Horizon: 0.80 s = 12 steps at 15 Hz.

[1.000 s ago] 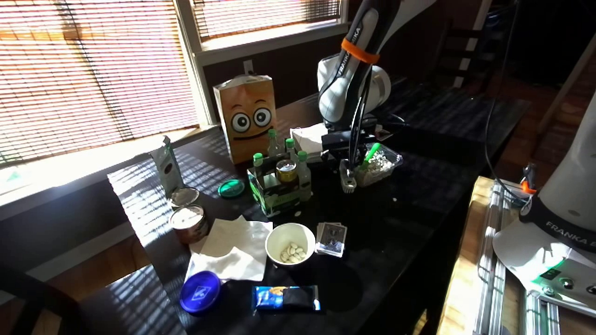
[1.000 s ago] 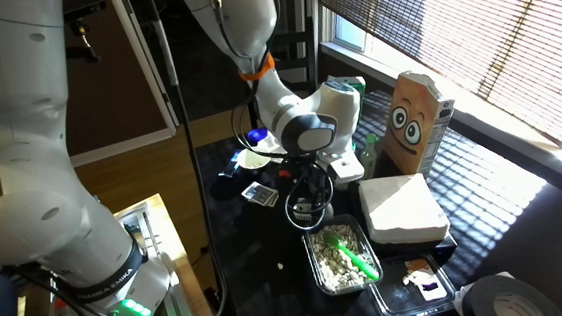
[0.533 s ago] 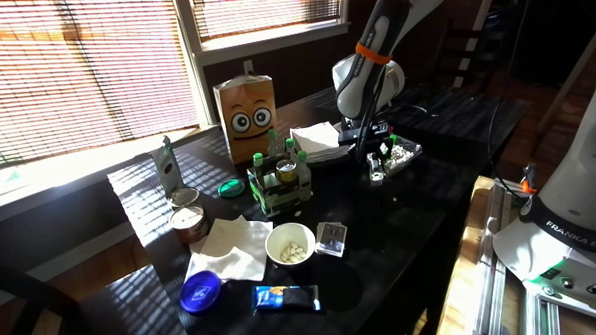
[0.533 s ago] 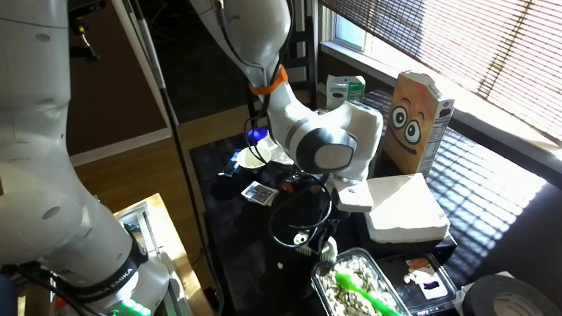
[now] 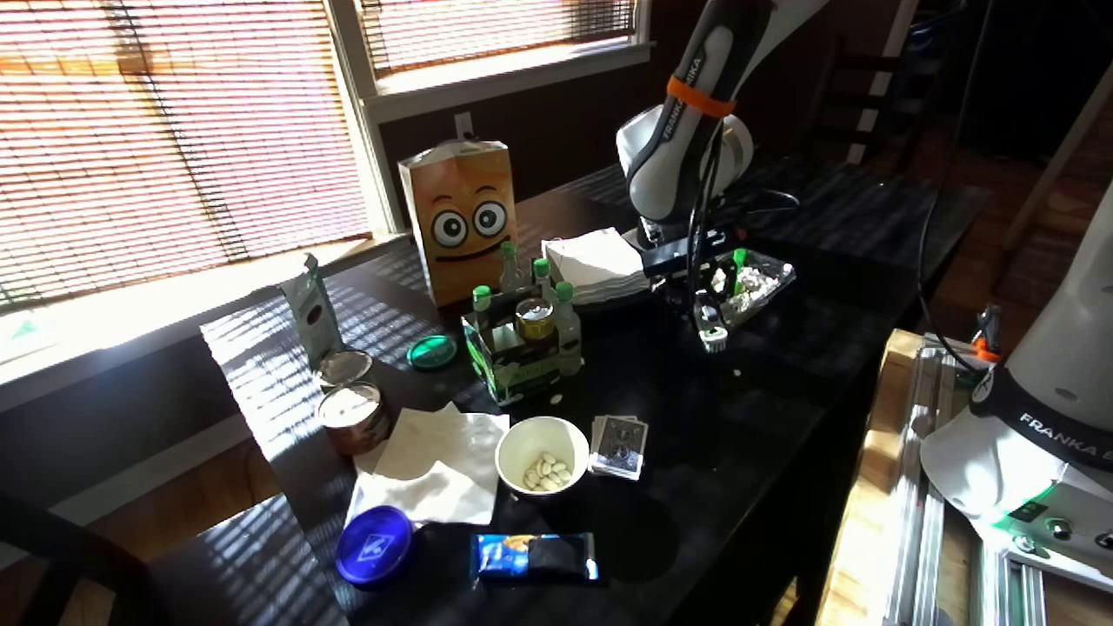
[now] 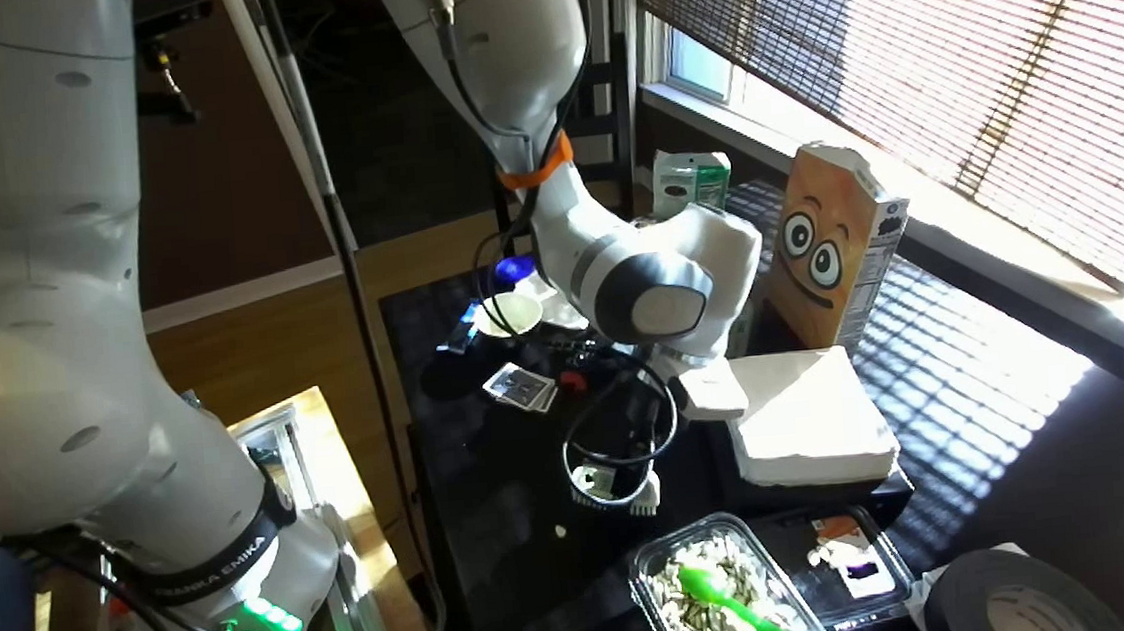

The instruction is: Use the brush to sweep the white objects to the right

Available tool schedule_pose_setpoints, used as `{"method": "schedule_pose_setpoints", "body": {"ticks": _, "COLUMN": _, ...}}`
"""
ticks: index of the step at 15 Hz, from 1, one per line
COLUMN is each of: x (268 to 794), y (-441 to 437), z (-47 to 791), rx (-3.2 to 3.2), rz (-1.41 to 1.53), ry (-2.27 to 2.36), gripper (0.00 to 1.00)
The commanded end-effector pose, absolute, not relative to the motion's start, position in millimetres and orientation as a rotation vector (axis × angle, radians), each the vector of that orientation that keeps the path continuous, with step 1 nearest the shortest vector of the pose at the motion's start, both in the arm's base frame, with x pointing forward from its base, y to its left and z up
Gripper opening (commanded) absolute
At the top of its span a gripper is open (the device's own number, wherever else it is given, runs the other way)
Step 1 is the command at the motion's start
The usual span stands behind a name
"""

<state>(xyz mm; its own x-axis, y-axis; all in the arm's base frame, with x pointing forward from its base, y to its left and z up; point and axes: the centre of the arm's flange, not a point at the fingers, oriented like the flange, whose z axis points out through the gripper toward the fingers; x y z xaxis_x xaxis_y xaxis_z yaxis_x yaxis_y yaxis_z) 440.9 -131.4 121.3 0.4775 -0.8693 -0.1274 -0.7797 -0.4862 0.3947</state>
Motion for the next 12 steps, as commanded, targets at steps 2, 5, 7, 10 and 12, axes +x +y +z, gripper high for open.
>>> {"method": "schedule_pose_setpoints", "body": {"ticks": 2, "x": 418, "y": -87, "z": 123, "rx": 2.679, "rz": -0.391, "ry": -1.134, "gripper": 0.16}}
{"method": "schedule_pose_setpoints", "body": {"ticks": 5, "x": 389, "y": -79, "z": 128, "rx": 2.797, "rz": -0.325, "ry": -0.952, "gripper": 0.16}}
{"method": "schedule_pose_setpoints", "body": {"ticks": 7, "x": 378, "y": -75, "z": 135, "rx": 2.873, "rz": -0.284, "ry": -0.832, "gripper": 0.16}}
{"method": "schedule_pose_setpoints", "body": {"ticks": 10, "x": 393, "y": -74, "z": 120, "rx": 2.843, "rz": -0.317, "ry": -0.877, "gripper": 0.41}}
{"method": "schedule_pose_setpoints", "body": {"ticks": 12, "x": 393, "y": -75, "z": 119, "rx": 2.841, "rz": -0.317, "ry": -0.879, "gripper": 0.41}}
